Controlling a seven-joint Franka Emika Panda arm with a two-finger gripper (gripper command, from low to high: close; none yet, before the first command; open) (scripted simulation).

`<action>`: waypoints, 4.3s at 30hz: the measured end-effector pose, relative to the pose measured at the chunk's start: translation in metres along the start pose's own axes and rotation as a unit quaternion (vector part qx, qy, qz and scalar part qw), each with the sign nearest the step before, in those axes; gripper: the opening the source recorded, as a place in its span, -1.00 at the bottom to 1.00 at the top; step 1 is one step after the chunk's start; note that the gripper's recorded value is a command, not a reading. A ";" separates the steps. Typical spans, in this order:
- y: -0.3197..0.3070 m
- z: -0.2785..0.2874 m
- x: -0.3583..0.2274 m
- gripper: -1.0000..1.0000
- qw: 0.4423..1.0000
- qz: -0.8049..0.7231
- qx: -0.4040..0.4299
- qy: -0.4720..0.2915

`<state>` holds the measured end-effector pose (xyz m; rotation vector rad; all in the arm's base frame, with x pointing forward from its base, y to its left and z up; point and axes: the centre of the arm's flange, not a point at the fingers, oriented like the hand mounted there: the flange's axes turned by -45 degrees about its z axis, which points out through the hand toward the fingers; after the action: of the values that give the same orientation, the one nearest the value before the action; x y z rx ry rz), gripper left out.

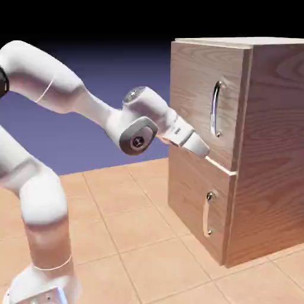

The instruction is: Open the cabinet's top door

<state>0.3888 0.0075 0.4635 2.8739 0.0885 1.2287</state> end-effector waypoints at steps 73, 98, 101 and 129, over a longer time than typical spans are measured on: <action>0.048 -0.069 0.022 -1.00 0.927 0.030 -0.028 0.372; -0.062 -0.166 -0.066 -1.00 0.897 0.113 -0.236 0.355; -0.077 -0.174 -0.073 -1.00 0.891 0.122 -0.258 0.352; -0.304 -0.227 -0.112 -1.00 0.766 0.226 -0.523 0.297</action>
<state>0.1338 0.3027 0.5287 1.5005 -0.9903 1.5006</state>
